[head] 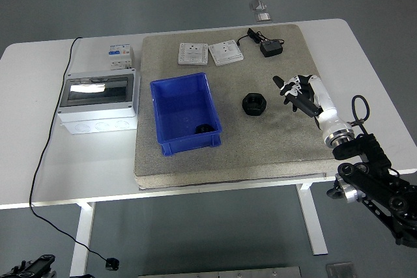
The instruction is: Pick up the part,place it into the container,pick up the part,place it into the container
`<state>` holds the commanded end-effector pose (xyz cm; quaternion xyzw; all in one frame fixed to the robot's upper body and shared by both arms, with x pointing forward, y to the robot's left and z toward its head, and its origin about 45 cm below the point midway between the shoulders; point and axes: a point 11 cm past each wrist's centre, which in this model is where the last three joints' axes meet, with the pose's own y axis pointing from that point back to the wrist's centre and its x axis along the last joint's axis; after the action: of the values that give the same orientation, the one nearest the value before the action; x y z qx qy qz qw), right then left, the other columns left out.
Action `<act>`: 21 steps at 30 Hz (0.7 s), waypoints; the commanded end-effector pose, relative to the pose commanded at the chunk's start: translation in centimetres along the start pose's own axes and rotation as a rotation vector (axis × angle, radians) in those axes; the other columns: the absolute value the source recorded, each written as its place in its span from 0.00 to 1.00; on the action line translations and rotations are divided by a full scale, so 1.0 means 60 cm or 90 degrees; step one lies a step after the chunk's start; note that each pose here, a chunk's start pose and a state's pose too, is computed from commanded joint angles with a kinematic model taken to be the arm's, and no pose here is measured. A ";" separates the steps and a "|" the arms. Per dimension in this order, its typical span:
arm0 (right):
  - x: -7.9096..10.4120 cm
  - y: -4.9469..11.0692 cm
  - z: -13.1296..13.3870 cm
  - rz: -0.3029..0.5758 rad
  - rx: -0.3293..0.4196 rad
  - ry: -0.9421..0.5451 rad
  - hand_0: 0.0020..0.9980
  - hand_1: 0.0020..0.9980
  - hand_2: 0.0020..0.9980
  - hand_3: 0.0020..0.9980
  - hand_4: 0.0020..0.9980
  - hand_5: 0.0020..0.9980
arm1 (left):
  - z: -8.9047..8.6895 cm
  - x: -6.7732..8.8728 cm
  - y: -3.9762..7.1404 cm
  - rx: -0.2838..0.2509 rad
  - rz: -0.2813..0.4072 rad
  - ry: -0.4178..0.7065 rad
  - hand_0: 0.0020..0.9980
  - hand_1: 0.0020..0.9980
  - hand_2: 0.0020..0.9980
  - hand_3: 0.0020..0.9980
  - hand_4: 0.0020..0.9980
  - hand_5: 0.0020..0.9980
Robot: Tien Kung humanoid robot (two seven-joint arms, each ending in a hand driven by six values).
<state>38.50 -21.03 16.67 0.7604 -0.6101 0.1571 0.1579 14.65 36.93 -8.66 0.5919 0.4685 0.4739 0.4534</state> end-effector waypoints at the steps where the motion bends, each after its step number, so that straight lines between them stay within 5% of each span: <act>1: -0.013 -0.010 -0.004 -0.019 -0.006 0.029 0.65 0.52 0.66 0.69 0.93 0.73 | 0.003 -0.002 0.001 -0.002 0.000 -0.004 0.69 0.64 0.64 0.61 0.76 0.76; 2: -0.023 -0.019 -0.007 -0.036 -0.010 0.055 0.65 0.52 0.66 0.69 0.93 0.73 | 0.004 -0.003 0.001 -0.003 0.000 -0.007 0.69 0.64 0.64 0.61 0.76 0.76; 3: -0.036 -0.030 -0.012 -0.057 -0.015 0.091 0.78 0.81 0.84 0.86 0.93 0.64 | 0.007 -0.004 0.002 -0.004 0.001 -0.010 0.69 0.65 0.68 0.63 0.75 0.77; 8: -0.065 -0.074 -0.030 -0.115 -0.037 0.263 0.78 0.81 0.84 0.86 0.93 0.64 | 0.009 -0.003 0.003 -0.006 0.003 -0.005 0.69 0.65 0.68 0.63 0.75 0.77; 9: -0.065 -0.081 -0.033 -0.119 -0.042 0.296 0.86 0.89 0.90 0.93 0.95 0.53 | 0.009 -0.002 0.003 -0.005 0.004 -0.003 0.69 0.65 0.68 0.63 0.75 0.77; 13: -0.048 -0.113 -0.055 -0.104 -0.052 0.416 0.86 0.89 0.90 0.93 0.95 0.53 | 0.007 0.002 0.003 -0.004 0.008 0.003 0.69 0.65 0.68 0.63 0.75 0.77; 21: -0.060 -0.133 -0.057 -0.117 -0.068 0.529 0.88 0.90 0.89 0.92 0.95 0.49 | 0.014 0.005 0.007 -0.010 0.011 0.006 0.69 0.66 0.69 0.64 0.74 0.77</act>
<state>45.38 -14.74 17.79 0.6744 -0.4313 0.4039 0.4427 15.59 37.10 -8.34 0.5904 0.4617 0.4843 0.4513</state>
